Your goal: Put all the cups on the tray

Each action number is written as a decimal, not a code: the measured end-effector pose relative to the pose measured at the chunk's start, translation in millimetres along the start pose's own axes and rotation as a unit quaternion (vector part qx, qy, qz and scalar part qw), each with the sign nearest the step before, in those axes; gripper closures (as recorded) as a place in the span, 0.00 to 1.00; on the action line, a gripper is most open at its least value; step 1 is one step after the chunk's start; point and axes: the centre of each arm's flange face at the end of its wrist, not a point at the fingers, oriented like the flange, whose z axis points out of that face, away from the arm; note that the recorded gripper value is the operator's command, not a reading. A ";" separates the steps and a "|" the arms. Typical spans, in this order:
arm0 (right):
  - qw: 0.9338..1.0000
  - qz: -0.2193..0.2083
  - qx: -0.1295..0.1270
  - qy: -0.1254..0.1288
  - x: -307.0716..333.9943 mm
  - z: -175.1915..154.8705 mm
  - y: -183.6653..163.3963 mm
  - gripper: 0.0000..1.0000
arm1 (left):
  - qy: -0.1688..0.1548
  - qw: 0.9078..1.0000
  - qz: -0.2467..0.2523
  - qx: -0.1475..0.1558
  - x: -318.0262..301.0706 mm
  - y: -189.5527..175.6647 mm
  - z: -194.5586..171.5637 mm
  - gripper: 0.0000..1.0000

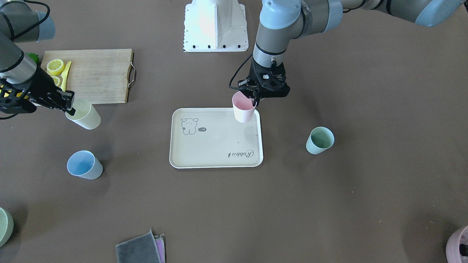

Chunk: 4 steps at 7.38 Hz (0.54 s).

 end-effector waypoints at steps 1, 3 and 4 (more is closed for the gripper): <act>1.000 0.007 0.000 -0.013 -13.5 -19.2 -12.6 1.00 | -0.007 1.000 0.006 0.007 -1.4 8.2 11.2 1.00; 1.000 0.019 0.001 -0.017 -58.1 -47.5 -34.6 1.00 | -0.010 1.000 0.017 0.009 0.8 26.3 30.0 0.95; 1.000 0.019 0.001 -0.016 -79.1 -53.9 -40.1 1.00 | -0.009 1.000 0.019 0.009 1.9 28.8 36.7 0.81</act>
